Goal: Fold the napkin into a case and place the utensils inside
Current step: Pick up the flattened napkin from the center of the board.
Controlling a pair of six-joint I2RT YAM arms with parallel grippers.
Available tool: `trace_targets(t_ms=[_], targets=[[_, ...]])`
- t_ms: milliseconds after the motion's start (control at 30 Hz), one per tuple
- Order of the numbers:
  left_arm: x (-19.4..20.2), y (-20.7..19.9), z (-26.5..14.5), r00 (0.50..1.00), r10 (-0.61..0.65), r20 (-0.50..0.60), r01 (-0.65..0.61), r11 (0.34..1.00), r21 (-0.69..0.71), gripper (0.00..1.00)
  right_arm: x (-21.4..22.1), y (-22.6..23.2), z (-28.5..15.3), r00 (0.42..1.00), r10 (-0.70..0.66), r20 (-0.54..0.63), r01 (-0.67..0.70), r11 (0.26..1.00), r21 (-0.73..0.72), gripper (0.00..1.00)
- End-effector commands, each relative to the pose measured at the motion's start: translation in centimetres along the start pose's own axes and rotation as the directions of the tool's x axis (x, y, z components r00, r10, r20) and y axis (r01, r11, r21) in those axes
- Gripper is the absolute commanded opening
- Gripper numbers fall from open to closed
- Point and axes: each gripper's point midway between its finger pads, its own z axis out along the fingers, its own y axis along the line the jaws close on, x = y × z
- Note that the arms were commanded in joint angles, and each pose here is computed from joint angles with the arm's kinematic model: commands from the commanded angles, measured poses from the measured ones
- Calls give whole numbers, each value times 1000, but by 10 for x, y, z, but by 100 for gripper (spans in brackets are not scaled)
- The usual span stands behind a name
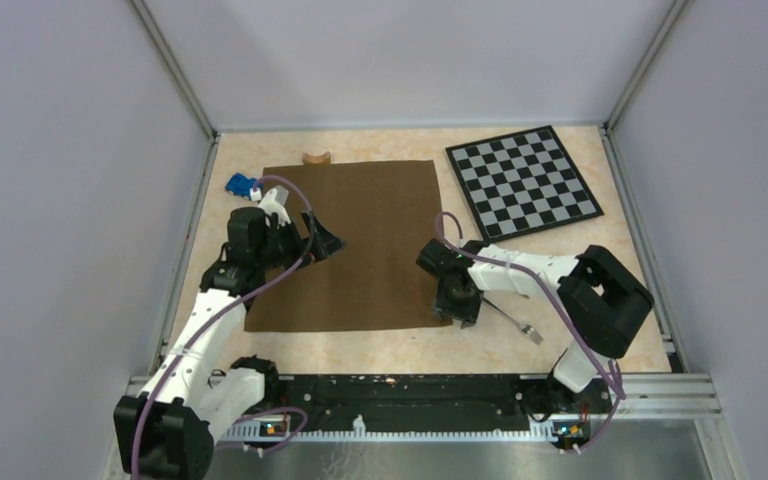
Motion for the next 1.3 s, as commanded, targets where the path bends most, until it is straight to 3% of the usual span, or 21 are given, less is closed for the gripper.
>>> trace_targets(t_ms=[0, 333, 667, 733, 933, 1100, 1267], targets=[[-5, -9, -7, 998, 52, 30, -53, 998, 30, 99, 7, -11, 10, 999, 44, 0, -43, 993, 108, 50], [-8, -5, -19, 994, 89, 66, -89, 996, -11, 99, -1, -4, 19, 993, 110, 45, -115, 985, 132, 44], [-2, 27, -19, 997, -41, 58, 52, 978, -202, 99, -23, -4, 21, 970, 183, 162, -197, 978, 74, 2], [3, 40, -17, 997, -75, 34, 81, 959, -270, 99, -32, -3, 18, 966, 182, 184, -194, 980, 49, 0], [32, 87, -15, 972, -236, -15, 196, 839, -507, 99, -74, 17, -13, 930, 107, 351, -81, 993, -87, 0], [57, 108, -21, 904, -418, 90, 381, 693, -612, 91, -115, 12, -35, 878, 128, 462, -47, 982, -182, 0], [72, 119, -35, 869, -464, 172, 436, 555, -709, 83, -150, 0, -40, 852, 129, 507, 0, 969, -247, 0]])
